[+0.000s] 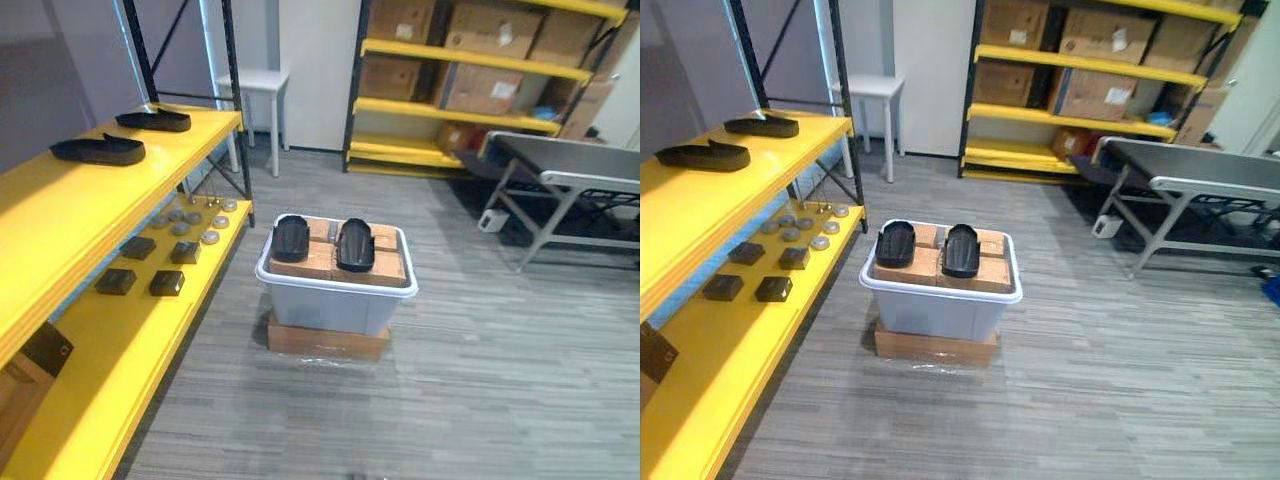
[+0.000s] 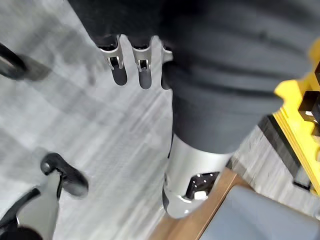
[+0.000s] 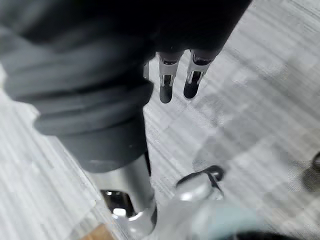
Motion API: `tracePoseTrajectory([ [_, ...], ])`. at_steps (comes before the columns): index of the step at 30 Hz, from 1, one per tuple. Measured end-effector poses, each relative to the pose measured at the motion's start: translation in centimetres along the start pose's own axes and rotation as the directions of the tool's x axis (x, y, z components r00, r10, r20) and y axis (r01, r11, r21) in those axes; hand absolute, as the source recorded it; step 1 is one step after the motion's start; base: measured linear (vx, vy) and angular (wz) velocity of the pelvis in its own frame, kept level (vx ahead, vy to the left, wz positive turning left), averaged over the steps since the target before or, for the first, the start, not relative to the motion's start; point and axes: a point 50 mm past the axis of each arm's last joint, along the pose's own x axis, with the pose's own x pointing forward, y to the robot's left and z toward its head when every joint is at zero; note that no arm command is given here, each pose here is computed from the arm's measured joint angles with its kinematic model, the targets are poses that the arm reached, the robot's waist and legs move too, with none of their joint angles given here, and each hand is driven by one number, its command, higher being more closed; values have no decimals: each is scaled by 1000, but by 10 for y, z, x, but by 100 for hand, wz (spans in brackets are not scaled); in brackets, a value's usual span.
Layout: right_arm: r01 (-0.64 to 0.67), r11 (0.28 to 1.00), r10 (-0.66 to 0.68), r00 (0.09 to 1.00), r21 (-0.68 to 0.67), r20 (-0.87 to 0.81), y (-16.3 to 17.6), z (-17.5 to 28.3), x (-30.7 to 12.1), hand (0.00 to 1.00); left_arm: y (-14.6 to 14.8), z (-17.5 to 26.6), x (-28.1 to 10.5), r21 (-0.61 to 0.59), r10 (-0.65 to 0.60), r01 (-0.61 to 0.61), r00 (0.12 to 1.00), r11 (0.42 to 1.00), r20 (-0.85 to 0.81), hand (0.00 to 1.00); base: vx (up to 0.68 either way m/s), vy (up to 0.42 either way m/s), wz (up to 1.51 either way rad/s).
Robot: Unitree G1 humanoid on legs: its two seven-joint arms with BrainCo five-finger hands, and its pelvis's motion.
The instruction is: Walk over and take plastic housings, then place them on the shelf
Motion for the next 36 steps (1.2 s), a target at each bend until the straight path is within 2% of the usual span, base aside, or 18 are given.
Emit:
tracePoseTrajectory([
  [3,5,1000,-6,1000,19,20,-1,7,1,0,-3,0,0,-94,15,-13,1000,996,13,0,722,-198,17],
  [9,-71,997,72,996,-14,49,29,22,5,0,28,-22,-9,-154,85,-91,995,984,-47,0,645,-38,-35],
  [11,-56,998,59,996,-42,70,27,27,5,0,34,-27,-12,-89,83,-88,995,992,-59,0,575,131,-13],
  [13,-83,989,93,993,-124,75,39,25,4,0,41,-27,-12,-15,91,-92,993,996,-69,0,566,159,-3],
  [16,-134,955,202,948,-264,248,70,63,-7,0,44,-20,-10,62,90,-87,994,994,-59,0,500,91,3],
  [19,-104,912,300,829,-397,472,102,114,-30,0,45,-16,-10,140,70,-64,997,988,-43,0,267,-93,-14],
  [22,-48,891,342,725,-451,598,115,144,-51,0,36,-8,-7,192,33,-29,999,981,-22,0,235,-162,13],
  [25,10,903,325,636,-429,700,115,165,-69,0,36,6,-5,217,24,-30,999,976,33,0,207,-283,53],
  [28,97,900,307,551,-425,776,117,195,-79,0,18,0,-4,205,-8,2,1000,979,27,0,123,-217,27],
  [33,55,933,303,408,-355,861,156,234,-108,0,-1,17,-1,223,-60,37,994,974,95,0,19,-40,14],
  [36,7,930,345,333,-369,877,188,248,-127,0,-15,29,2,239,-91,57,987,969,133,0,-19,97,18],
])
